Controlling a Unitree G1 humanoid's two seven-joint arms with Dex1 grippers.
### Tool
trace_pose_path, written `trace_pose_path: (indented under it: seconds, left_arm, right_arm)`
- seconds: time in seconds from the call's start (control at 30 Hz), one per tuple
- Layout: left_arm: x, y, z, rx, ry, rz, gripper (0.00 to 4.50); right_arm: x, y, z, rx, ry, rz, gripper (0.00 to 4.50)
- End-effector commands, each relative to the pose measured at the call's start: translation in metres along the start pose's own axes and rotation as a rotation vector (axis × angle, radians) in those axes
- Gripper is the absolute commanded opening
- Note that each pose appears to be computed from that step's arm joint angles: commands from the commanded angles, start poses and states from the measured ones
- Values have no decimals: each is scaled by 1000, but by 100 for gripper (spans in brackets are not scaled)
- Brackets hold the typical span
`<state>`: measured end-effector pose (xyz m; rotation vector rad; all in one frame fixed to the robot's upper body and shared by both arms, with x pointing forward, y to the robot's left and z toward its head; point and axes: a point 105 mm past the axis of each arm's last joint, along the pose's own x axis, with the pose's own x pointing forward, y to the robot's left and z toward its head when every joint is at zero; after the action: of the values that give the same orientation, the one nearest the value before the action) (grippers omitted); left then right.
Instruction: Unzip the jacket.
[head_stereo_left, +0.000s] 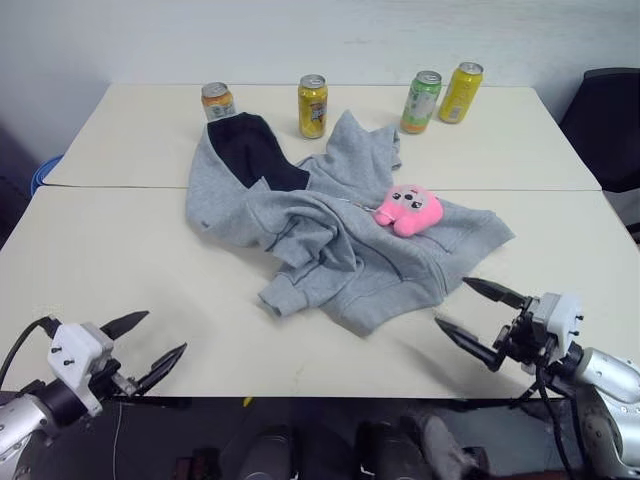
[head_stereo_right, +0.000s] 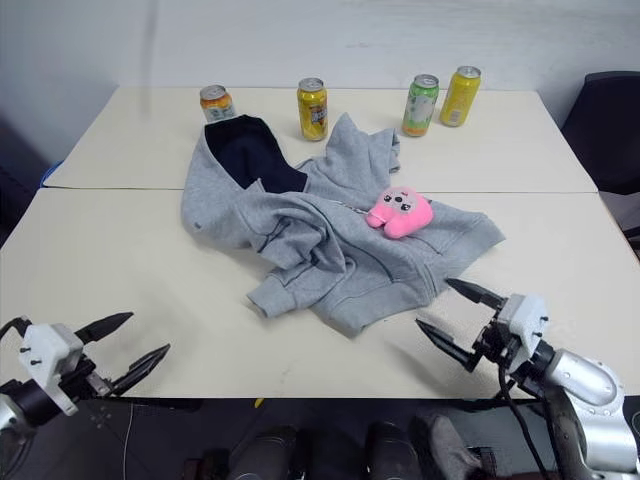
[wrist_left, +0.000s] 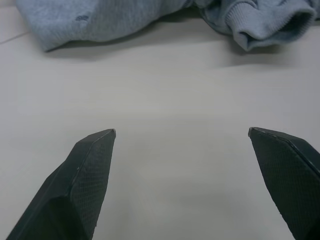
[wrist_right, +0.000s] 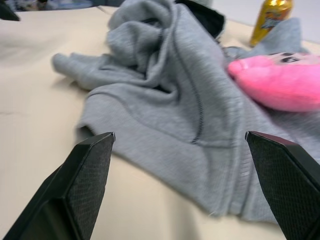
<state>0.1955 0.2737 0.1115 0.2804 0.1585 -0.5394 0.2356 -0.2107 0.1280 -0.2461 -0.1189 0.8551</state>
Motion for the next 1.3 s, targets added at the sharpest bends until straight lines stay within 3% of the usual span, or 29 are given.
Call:
trace_pose_path:
  seconds: [0.03, 0.3, 0.7, 0.8, 0.93, 1.1, 1.2, 1.3]
  left_arm:
    - [-3, 4, 6, 36, -21, 18, 450]
    - [-8, -1, -3, -152, -27, -108, 450]
    - [-2, 7, -2, -60, -61, -135, 450]
    - [41, 29, 25, 5, -176, -46, 450]
    - [98, 30, 54, 96, -215, -86, 450]
    - [175, 49, 82, 257, -158, -47, 450]
    - [204, 57, 94, 311, -139, -25, 450]
    - [222, 58, 96, 344, -117, -40, 450]
  right_arm:
    - [-6, -2, 11, -59, -21, -10, 437]
    - [-4, 1, 7, -66, -35, -7, 437]
    - [30, 32, 11, -9, -58, 126, 437]
    - [56, 40, 10, 6, -41, 128, 437]
    - [80, 42, 3, 0, 29, 108, 437]
    - [107, 38, -15, 21, 150, 65, 437]
    - [115, 43, -21, 45, 184, 73, 437]
    - [121, 48, -21, 74, 189, 79, 383]
